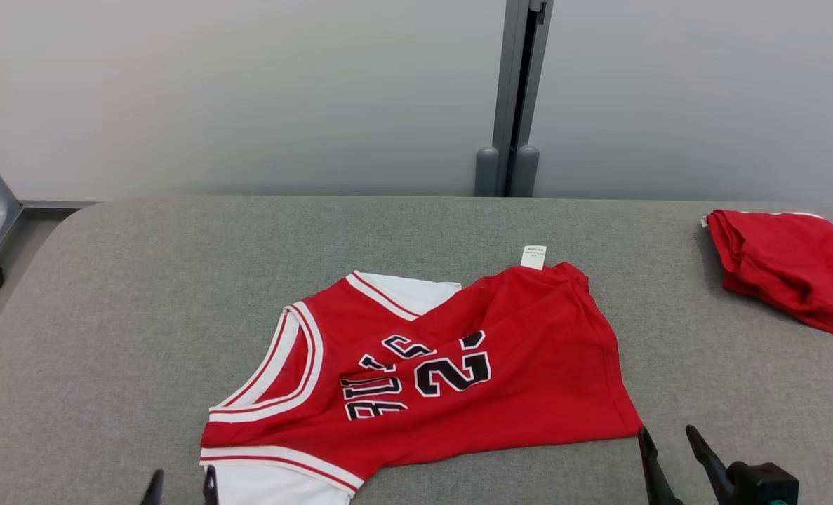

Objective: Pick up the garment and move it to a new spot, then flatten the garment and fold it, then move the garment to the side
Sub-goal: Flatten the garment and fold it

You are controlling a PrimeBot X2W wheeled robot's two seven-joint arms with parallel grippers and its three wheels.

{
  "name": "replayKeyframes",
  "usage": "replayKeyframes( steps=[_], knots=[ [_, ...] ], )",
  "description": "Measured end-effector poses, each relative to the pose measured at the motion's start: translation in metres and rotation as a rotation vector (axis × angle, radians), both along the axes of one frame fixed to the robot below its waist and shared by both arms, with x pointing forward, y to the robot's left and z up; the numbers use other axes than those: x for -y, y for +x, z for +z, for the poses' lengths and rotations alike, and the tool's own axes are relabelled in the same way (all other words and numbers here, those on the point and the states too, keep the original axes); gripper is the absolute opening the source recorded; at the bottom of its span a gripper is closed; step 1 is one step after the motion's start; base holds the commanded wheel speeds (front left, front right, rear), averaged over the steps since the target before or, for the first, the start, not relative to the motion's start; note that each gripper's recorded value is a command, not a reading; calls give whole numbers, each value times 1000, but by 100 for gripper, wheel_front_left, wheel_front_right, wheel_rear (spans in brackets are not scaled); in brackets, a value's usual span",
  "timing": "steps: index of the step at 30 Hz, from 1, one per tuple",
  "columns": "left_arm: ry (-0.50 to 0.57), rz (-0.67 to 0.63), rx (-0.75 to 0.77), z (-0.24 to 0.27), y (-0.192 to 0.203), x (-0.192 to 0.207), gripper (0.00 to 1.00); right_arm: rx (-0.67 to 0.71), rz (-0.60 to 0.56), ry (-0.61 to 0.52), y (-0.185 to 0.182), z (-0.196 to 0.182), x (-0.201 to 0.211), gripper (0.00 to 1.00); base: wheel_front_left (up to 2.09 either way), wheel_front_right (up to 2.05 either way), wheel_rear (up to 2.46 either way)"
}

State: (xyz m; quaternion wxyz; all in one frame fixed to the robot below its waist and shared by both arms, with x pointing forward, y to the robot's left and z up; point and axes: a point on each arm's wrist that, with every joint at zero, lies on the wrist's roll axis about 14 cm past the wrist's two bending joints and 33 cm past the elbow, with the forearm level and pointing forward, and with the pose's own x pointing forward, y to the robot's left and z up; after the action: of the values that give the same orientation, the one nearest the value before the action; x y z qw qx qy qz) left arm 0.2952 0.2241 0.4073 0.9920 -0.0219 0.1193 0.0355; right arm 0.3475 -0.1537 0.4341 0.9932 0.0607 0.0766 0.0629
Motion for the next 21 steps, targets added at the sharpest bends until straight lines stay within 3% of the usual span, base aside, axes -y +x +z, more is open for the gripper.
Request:
replayKeyframes(
  steps=[13, 21],
  knots=[
    [-75, -79, -248, -66, -58, 33, 100, -81, 29, -40, 20, -22, -7, 100, 0, 0, 0],
    [-100, -86, -275, -73, -52, 36, 100, -170, 37, -40, 27, -45, -11, 100, 0, 0, 0]
  ],
)
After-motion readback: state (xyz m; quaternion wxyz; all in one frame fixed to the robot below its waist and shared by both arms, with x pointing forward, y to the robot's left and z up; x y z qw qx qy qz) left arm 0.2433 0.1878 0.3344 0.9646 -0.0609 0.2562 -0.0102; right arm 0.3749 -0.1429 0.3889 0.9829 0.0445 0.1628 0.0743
